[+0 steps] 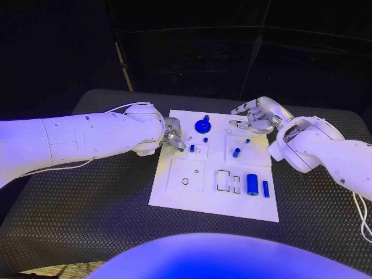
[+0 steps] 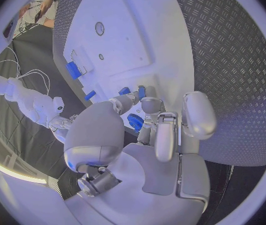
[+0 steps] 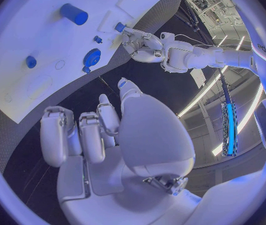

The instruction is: Assemble the parts on the task board

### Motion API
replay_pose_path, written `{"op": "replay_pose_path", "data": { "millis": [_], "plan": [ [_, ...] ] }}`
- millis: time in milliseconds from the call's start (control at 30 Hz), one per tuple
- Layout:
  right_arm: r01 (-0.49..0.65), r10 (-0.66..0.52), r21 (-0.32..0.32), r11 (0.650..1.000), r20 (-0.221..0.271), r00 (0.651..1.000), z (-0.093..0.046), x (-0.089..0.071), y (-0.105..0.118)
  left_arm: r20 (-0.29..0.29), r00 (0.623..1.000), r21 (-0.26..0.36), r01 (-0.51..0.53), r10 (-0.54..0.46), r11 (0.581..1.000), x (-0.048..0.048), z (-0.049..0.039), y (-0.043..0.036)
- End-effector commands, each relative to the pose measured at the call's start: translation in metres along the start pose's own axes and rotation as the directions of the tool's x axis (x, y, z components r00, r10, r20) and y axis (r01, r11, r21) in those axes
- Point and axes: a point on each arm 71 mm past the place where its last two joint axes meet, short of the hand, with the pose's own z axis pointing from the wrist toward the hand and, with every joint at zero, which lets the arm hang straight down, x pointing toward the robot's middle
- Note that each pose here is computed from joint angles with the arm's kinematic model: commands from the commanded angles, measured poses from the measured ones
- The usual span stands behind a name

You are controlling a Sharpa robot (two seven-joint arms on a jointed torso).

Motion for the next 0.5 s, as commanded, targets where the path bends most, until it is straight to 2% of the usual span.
{"op": "replay_pose_path", "data": {
  "millis": [33, 500],
  "plan": [
    [-0.002, 0.002, -0.009, 1.0, -0.004, 1.0, 0.0005, 0.0001, 0.0018, -0.055, 0.998, -0.01, -0.019, 0.019, 1.0, 0.0106, 0.0024, -0.0003],
    [-0.002, 0.002, -0.009, 1.0, -0.004, 1.0, 0.0007, 0.0001, 0.0017, -0.063, 0.998, -0.013, -0.024, 0.023, 1.0, 0.0101, 0.0037, -0.0003]
  ]
}}
